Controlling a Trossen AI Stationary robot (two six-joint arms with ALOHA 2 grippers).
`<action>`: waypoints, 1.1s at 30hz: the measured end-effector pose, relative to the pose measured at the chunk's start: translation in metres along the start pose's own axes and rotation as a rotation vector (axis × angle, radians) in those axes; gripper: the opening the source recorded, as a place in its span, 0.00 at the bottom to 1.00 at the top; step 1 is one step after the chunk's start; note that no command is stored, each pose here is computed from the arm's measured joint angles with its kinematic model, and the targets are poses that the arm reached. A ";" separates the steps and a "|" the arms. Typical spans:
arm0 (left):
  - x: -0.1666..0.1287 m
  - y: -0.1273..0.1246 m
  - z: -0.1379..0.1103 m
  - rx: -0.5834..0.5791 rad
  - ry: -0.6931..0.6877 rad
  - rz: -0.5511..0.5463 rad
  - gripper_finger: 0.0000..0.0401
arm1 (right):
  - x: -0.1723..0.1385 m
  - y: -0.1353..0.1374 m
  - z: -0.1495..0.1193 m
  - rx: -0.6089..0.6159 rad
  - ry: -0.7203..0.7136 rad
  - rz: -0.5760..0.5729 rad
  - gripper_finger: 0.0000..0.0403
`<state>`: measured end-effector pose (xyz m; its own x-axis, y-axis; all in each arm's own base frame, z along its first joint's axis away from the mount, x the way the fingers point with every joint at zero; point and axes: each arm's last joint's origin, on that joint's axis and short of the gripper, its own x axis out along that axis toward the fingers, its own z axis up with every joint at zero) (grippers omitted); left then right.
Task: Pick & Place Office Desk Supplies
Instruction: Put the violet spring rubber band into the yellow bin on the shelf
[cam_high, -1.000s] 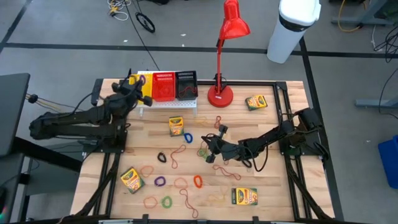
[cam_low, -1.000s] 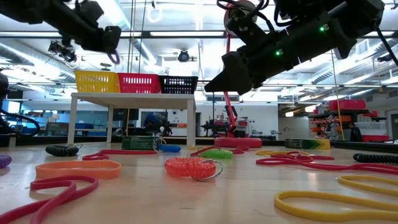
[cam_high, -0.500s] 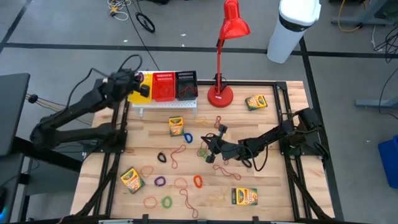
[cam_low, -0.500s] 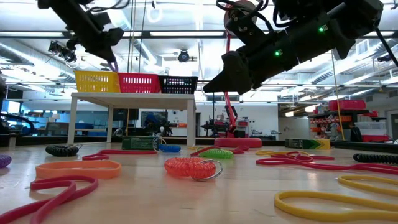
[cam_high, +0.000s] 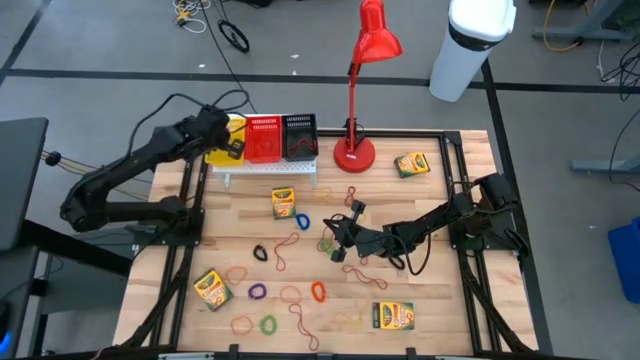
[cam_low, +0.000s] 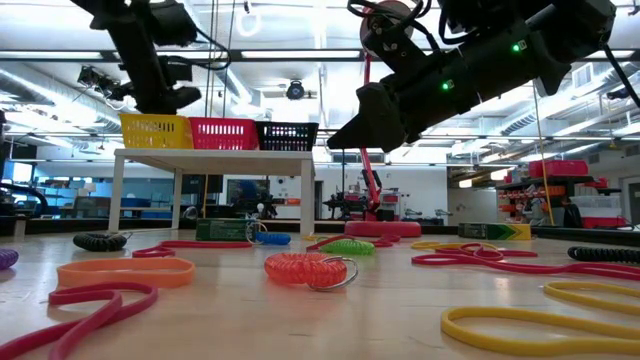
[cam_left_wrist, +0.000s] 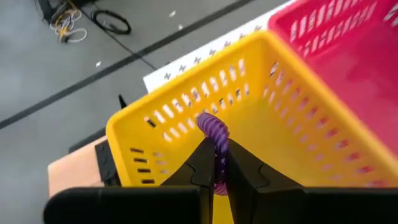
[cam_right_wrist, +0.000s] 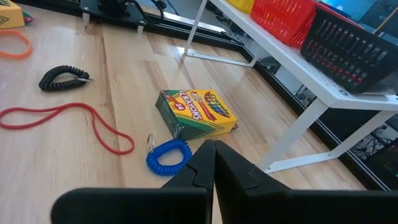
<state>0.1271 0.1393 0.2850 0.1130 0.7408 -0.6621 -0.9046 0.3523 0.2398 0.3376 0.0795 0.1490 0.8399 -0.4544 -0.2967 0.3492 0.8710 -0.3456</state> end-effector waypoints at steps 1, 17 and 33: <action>0.001 0.000 -0.001 0.007 0.013 0.004 0.06 | 0.000 0.000 0.000 0.000 0.000 0.000 0.03; 0.002 0.001 -0.001 0.013 0.016 0.007 0.14 | 0.000 0.000 0.000 -0.001 0.001 0.000 0.04; -0.007 0.003 0.003 0.020 -0.024 -0.003 0.30 | 0.000 0.000 -0.001 -0.005 0.005 0.000 0.04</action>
<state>0.1245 0.1368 0.2929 0.1257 0.7531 -0.6457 -0.8957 0.3660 0.2525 0.3374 0.0794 0.1485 0.8380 -0.4550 -0.3013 0.3469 0.8703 -0.3495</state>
